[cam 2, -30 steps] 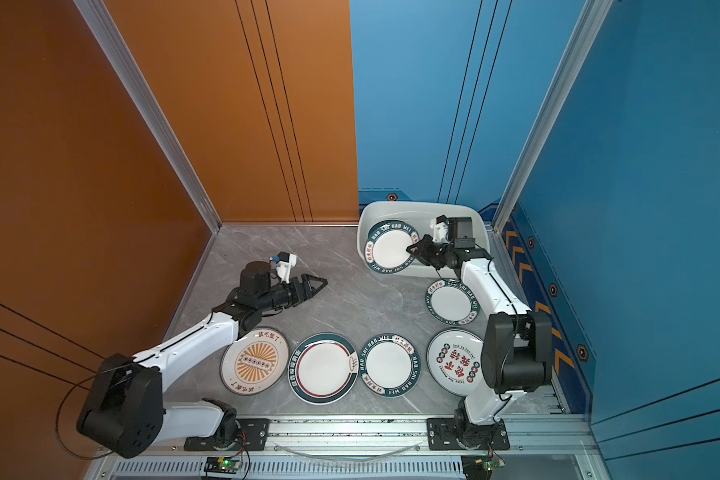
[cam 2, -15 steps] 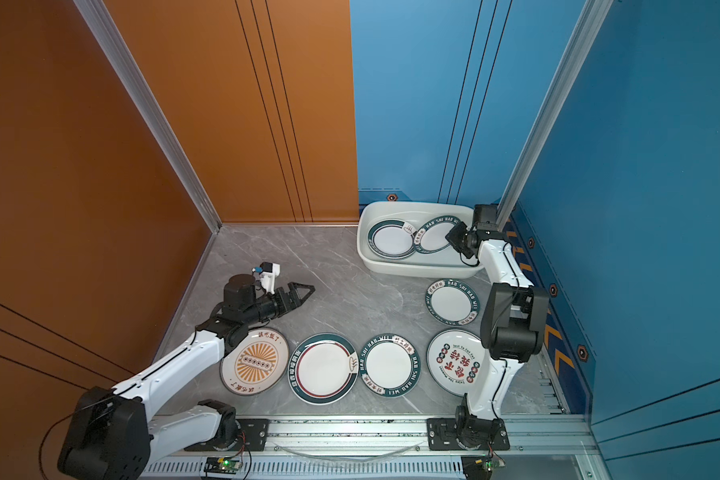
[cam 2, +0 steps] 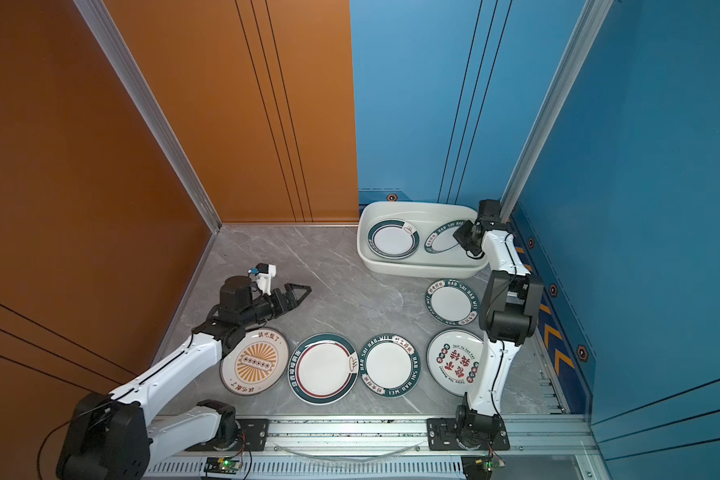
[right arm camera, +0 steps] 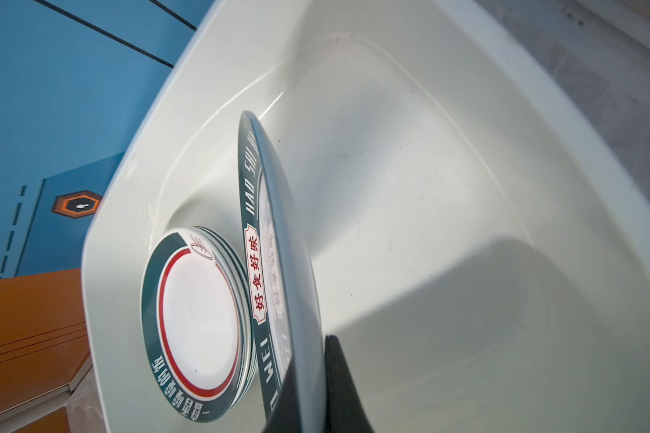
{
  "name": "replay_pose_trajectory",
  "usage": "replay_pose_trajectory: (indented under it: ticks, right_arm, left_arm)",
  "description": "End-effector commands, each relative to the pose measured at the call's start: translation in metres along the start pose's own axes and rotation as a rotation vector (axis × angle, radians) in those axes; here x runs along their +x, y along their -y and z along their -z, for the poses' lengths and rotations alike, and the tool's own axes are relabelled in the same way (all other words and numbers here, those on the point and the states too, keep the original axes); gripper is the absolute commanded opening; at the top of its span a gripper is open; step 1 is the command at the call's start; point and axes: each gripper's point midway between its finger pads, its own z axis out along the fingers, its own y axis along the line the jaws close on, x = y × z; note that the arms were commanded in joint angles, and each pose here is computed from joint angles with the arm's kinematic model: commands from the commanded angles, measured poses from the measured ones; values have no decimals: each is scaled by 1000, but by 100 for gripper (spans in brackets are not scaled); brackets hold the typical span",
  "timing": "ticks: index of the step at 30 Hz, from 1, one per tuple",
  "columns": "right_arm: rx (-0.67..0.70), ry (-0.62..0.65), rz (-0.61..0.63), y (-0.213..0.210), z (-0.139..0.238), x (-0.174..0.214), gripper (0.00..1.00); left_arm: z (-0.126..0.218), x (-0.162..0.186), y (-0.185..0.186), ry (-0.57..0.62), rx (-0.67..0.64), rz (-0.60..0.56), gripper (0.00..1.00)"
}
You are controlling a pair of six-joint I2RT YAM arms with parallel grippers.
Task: Place the plates into the plastic bin on the countertop
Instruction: 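Lower the red-lettered plate flat into the bin and open the right gripper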
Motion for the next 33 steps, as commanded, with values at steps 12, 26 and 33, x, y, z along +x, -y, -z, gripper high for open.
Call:
replay_pose_trajectory:
  ticks: [12, 26, 33]
  right_arm:
    - [120, -59, 37, 36, -19, 9, 7]
    - [216, -57, 51, 67, -15, 4, 30]
    - [239, -11, 88, 62, 3, -6, 33]
  left_arm:
    - [-1, 9, -11, -30, -21, -7, 98]
    - [1, 11, -13, -28, -26, -7, 98]
    - [1, 13, -9, -34, -15, -11, 98]
